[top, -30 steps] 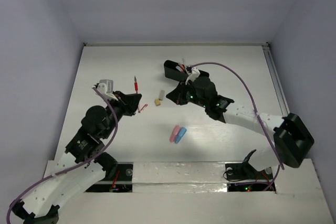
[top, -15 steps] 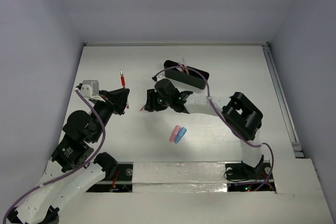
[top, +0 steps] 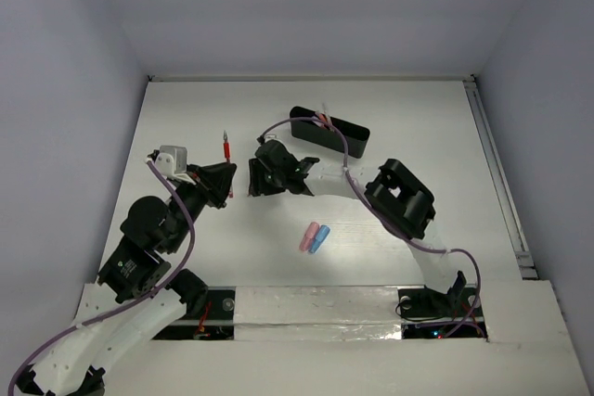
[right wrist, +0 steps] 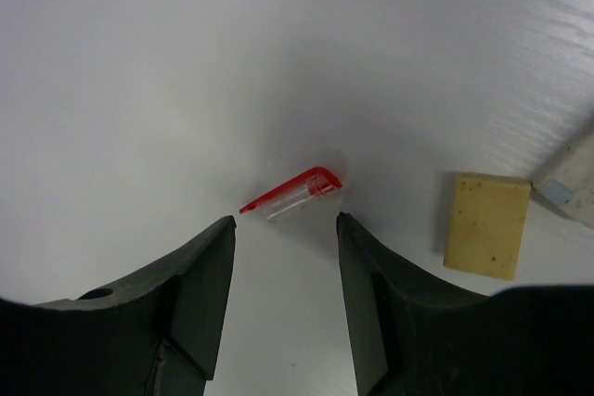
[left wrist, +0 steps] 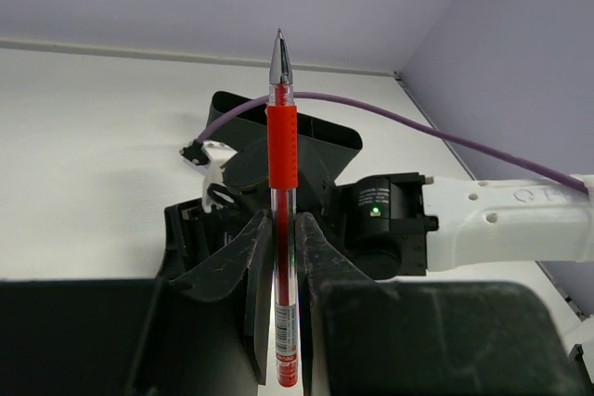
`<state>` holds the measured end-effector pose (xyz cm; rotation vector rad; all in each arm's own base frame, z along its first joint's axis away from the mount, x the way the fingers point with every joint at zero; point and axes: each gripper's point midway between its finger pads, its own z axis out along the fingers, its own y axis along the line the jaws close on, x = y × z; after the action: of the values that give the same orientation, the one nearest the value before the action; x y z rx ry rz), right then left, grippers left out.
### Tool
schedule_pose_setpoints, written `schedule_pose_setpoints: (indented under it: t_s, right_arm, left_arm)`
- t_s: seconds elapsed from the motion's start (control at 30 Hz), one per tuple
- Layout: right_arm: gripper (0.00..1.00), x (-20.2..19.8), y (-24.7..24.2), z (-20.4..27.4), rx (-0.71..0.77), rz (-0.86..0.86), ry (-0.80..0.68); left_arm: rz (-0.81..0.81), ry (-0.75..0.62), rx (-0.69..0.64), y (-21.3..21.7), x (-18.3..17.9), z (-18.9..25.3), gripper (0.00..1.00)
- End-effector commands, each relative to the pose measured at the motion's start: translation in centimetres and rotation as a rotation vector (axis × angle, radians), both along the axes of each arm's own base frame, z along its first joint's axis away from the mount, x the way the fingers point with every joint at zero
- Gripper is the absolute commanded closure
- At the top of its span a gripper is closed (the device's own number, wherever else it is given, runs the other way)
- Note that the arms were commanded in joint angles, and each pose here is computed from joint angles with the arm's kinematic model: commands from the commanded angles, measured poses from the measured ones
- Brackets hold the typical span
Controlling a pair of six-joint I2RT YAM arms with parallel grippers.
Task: Sort the stationery into containers
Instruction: Close the pen cap on the pen.
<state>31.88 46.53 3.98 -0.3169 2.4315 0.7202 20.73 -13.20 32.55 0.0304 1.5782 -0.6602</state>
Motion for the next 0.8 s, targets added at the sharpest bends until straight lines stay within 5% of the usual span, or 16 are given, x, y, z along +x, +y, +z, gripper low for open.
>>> schedule_pose_setpoints:
  t_s: [0.0,0.43,0.77]
  right_arm:
    - [0.46,1.1,0.2,-0.2,-0.058,-0.023,-0.028]
    - [0.51,1.3,1.1,-2.4,-0.242,0.038,-0.079]
    - [0.73,1.0,-0.2,-4.7,-0.407,0.062,-0.093]
  left_arm:
    - [-0.029,-0.059,-0.023,-0.4,-0.3,1.4,1.00]
    - [-0.037,-0.098,-0.037,0.0,-1.0,2.3,1.00]
    - [-0.038,-0.110,-0.036,0.2,-1.2,2.5,1.00]
